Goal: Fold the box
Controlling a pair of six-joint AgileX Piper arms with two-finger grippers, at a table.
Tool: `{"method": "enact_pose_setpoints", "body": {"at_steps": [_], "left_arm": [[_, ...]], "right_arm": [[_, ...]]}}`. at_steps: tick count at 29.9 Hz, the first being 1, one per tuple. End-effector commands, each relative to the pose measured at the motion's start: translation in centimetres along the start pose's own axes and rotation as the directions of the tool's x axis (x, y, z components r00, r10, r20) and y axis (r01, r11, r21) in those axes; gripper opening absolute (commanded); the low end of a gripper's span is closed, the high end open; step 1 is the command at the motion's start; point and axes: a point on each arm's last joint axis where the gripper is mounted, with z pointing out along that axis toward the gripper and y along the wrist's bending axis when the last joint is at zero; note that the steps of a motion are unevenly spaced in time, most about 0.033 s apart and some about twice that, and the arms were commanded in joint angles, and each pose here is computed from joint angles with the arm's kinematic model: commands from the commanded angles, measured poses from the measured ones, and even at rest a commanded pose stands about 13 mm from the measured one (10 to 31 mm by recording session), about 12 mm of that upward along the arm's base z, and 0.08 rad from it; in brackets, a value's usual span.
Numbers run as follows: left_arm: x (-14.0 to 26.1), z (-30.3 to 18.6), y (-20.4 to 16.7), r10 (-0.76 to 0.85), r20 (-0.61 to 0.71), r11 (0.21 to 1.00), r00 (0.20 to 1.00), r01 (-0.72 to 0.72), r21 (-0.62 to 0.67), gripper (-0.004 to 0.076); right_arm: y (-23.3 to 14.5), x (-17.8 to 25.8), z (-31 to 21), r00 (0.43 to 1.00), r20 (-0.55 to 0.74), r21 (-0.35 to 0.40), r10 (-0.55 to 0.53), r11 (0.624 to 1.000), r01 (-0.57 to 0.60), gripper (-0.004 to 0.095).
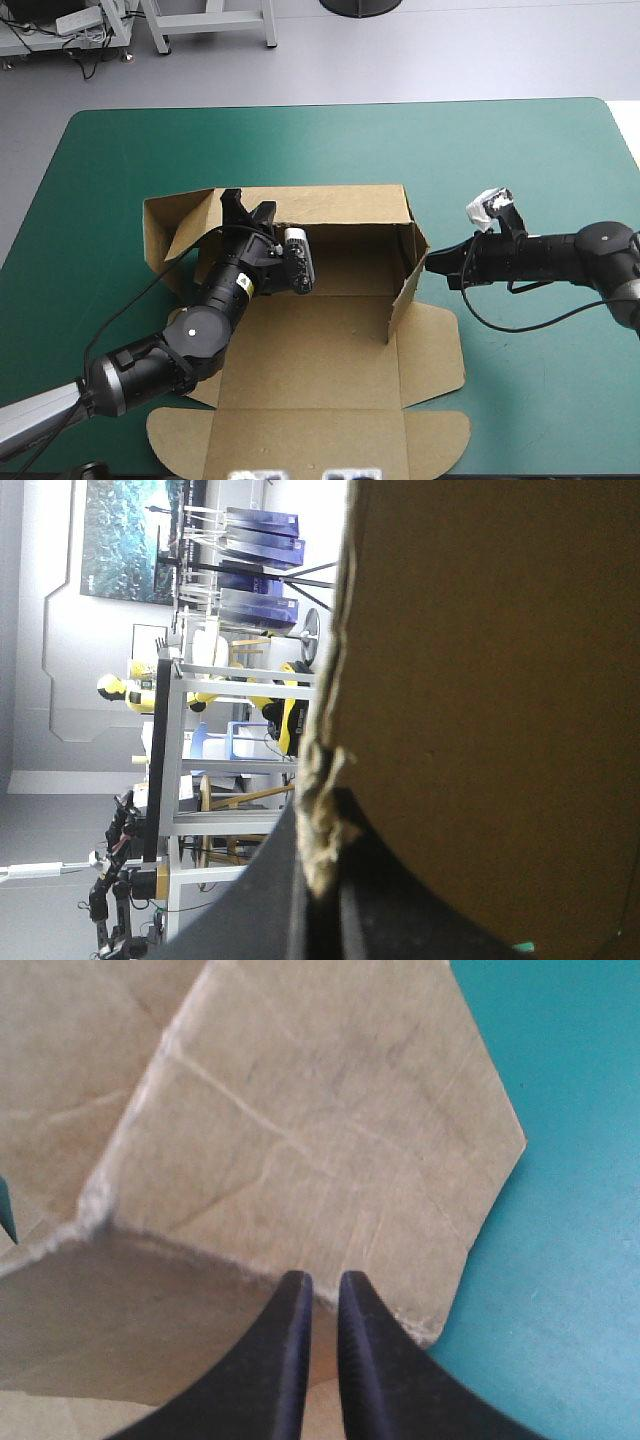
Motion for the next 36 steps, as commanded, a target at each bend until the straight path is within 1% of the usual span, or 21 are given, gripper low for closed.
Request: {"method": "enact_pose_setpoints", "body": {"at_steps": [1, 2, 6, 9, 11, 13, 15, 19, 21, 23, 25, 28, 33, 35, 36], "left_arm": [[-0.4, -0.2, 1.7, 0.019, 0.003, 0.997, 1.0, -0.018, -0.08, -0.001], [-0.4, -0.1, 1.7, 0.023, 0.002, 0.997, 1.0, -0.022, -0.078, -0.001], [-0.5, 0.1, 1.5, 0.032, 0.003, 0.997, 0.999, -0.032, -0.075, -0.001], [-0.5, 0.0, 1.5, 0.032, 0.003, 0.997, 0.999, -0.032, -0.075, -0.001], [-0.5, 0.0, 1.5, 0.033, 0.005, 0.997, 0.999, -0.033, -0.075, -0.001], [-0.6, 0.1, 1.5, 0.034, 0.011, 0.997, 0.999, -0.033, -0.072, -0.001], [-0.6, 0.2, 1.3, 0.039, 0.011, 0.997, 0.999, -0.038, -0.068, -0.001], [-0.7, 0.5, 1.0, 0.046, 0.01, 0.997, 0.999, -0.046, -0.057, -0.001], [-0.7, 0.6, 0.9, 0.049, 0.009, 0.997, 0.999, -0.049, -0.053, -0.001], [-0.8, 0.6, 0.9, 0.052, 0.009, 0.997, 0.999, -0.052, -0.053, -0.001], [-0.8, 0.6, 0.8, 0.054, 0.009, 0.997, 0.998, -0.054, -0.054, -0.001], [-0.8, 0.6, 0.9, 0.056, 0.01, 0.997, 0.998, -0.056, -0.055, -0.001], [-0.8, 0.6, 0.9, 0.06, 0.01, 0.997, 0.998, -0.06, -0.055, -0.001], [-0.8, 0.6, 0.9, 0.06, 0.01, 0.997, 0.998, -0.06, -0.055, -0.001], [-0.8, 0.6, 0.8, 0.06, 0.011, 0.997, 0.998, -0.06, -0.054, -0.001]], "right_arm": [[0.6, 0.0, -0.4, 0.996, 0.083, 0.023, -0.022, 1.0, 0.02, 0.0148], [0.5, 0.2, -0.4, 0.996, 0.084, 0.036, -0.021, 0.999, 0.018, 0.0177], [0.4, 0.2, -0.4, 0.993, 0.077, 0.053, -0.091, 0.995, 0.087, 0.0355], [0.4, 0.2, -0.4, 0.986, 0.076, 0.058, -0.146, 0.988, 0.142, 0.0443], [0.4, 0.1, -0.4, 0.981, 0.086, 0.065, -0.175, 0.983, 0.169, 0.046], [0.6, 0.0, -0.4, 0.979, 0.102, 0.048, -0.178, 0.984, 0.174, 0.046], [0.8, 0.1, -0.4, 0.979, 0.101, 0.018, -0.178, 0.984, 0.177, 0.046], [2.0, 0.0, -0.1, 0.98, 0.112, -0.088, -0.162, 0.981, 0.172, 0.046], [2.6, -0.1, 0.4, 0.978, 0.113, -0.102, -0.173, 0.977, 0.185, 0.0462], [2.7, -0.4, 1.2, 0.974, 0.106, -0.055, -0.198, 0.977, 0.205, 0.048], [2.5, -0.7, 1.9, 0.971, 0.102, 0.028, -0.217, 0.976, 0.215, 0.0507], [2.4, -1.1, 2.3, 0.969, 0.118, 0.106, -0.217, 0.973, 0.205, 0.0516], [2.0, -1.9, 2.3, 0.96, 0.191, 0.169, -0.206, 0.97, 0.175, 0.0514], [1.9, -2.2, 2.2, 0.953, 0.221, 0.186, -0.209, 0.968, 0.169, 0.048], [1.9, -2.3, 2.2, 0.949, 0.239, 0.19, -0.205, 0.968, 0.162, 0.0446]]}}
